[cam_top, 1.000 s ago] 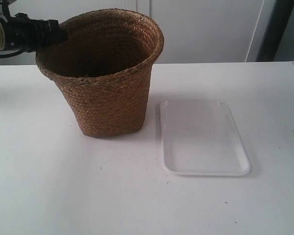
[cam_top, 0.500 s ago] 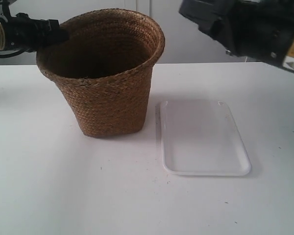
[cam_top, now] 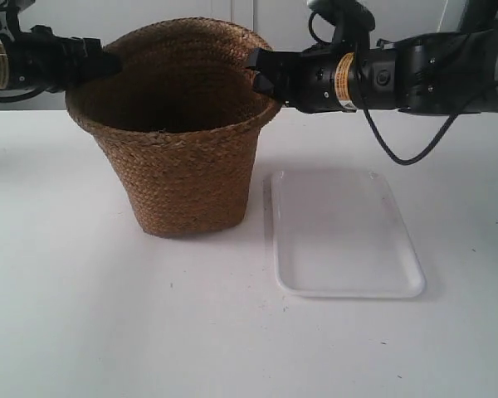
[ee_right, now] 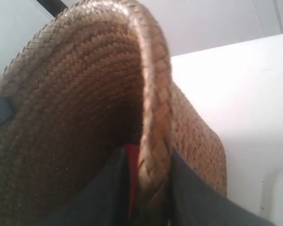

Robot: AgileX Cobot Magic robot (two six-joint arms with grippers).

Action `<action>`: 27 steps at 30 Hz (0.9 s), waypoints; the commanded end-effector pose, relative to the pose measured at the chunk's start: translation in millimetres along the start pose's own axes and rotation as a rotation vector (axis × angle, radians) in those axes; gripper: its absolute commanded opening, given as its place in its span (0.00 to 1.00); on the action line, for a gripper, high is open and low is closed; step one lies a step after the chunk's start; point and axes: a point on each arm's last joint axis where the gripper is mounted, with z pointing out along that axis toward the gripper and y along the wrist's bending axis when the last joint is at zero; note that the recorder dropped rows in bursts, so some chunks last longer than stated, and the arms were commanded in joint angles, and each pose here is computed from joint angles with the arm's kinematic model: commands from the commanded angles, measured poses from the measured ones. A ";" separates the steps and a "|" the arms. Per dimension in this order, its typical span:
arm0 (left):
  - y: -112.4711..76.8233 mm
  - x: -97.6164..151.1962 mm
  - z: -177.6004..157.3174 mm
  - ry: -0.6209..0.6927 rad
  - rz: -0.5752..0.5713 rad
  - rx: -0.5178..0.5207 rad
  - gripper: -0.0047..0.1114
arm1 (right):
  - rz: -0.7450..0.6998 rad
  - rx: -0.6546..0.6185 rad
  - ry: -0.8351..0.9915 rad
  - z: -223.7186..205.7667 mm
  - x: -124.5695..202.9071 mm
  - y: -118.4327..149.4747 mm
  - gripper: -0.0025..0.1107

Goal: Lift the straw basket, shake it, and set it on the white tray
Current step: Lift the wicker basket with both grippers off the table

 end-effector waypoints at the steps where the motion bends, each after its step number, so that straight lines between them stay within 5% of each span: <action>1: 0.0 41.7 4.0 0.046 0.071 0.066 0.04 | -0.169 -0.073 0.073 6.0 13.6 2.0 0.02; 4: -31.7 26.1 -16.5 -0.069 0.135 0.210 0.04 | -0.265 -0.220 -0.014 -30.8 -12.1 42.1 0.02; 5: -58.1 14.6 -33.5 -0.088 0.216 0.245 0.04 | -0.353 -0.263 -0.063 -59.3 -25.5 67.0 0.02; 7: -93.2 11.2 -52.8 -0.095 0.315 0.239 0.04 | -0.450 -0.297 -0.076 -92.6 -27.8 94.1 0.02; 9: -116.4 24.5 -64.3 -0.081 0.391 0.129 0.04 | -0.504 -0.290 -0.057 -113.5 -13.0 111.9 0.02; 14: -124.3 93.4 -65.5 0.042 0.406 -0.206 0.04 | -0.524 0.030 0.021 -90.9 54.6 78.0 0.02; 18: -151.2 64.2 -92.3 -0.052 0.496 -0.260 0.04 | -0.574 -0.006 -0.066 -116.1 38.6 94.3 0.02; 22: -187.8 41.8 -162.3 -0.143 0.551 -0.373 0.04 | -0.585 -0.057 -0.261 -184.9 16.6 116.4 0.02; 27: -180.2 94.2 -167.9 -0.068 0.508 -0.267 0.04 | -0.482 0.096 -0.126 -173.4 66.0 71.0 0.02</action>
